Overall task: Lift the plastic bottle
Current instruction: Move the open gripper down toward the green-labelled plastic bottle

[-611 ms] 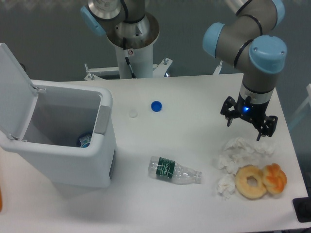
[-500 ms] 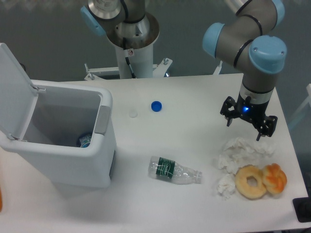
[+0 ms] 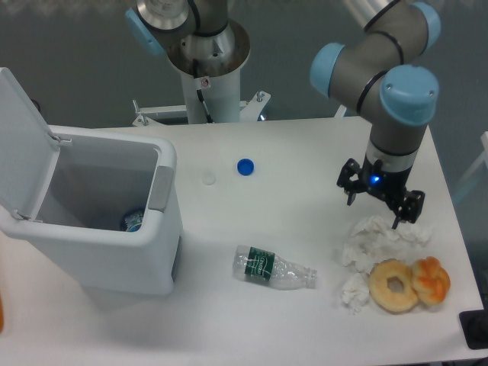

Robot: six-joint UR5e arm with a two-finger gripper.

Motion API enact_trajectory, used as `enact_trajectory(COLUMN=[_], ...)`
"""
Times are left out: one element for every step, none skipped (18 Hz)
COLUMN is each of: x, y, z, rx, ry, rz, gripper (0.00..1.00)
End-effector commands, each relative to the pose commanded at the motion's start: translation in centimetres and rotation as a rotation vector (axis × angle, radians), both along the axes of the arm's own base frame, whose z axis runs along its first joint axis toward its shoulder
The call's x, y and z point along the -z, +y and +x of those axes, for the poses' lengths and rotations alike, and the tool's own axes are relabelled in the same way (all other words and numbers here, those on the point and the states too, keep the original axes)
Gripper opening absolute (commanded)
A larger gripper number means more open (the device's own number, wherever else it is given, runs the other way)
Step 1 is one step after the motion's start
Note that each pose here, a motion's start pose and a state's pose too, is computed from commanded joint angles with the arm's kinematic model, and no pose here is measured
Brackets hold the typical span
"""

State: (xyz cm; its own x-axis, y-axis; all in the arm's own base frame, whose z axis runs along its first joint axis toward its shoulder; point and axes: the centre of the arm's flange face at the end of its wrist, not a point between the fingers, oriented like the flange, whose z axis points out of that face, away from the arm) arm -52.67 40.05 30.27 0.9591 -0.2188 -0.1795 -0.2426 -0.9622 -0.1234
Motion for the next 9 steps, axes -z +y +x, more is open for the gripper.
enact_trajectory(x=[0.5,1.0,1.3,1.2,1.4,1.7,2.3,3.1,3.8], y=[0.5,1.0,1.6,2.3,3.1,3.7,4.1,4.2,4.6], z=[0.7,1.4,1.7,1.9,1.9,1.7,1.8,2.0,2.3], rx=[0.013,0.024,0.037,0.052,0.065,0.077,0.089,0.115,0.161], ry=[-0.019,-0.039,-0.05,-0.054,-0.069,-0.088,-0.113,-0.127,-0.129], rz=[0.019,0.04,0.056,0.075,0.101,0.136,0.162,0.166,0.161], gripper=[1.0,1.0,1.0,1.0,1.0,1.0,1.0,1.0,1.0])
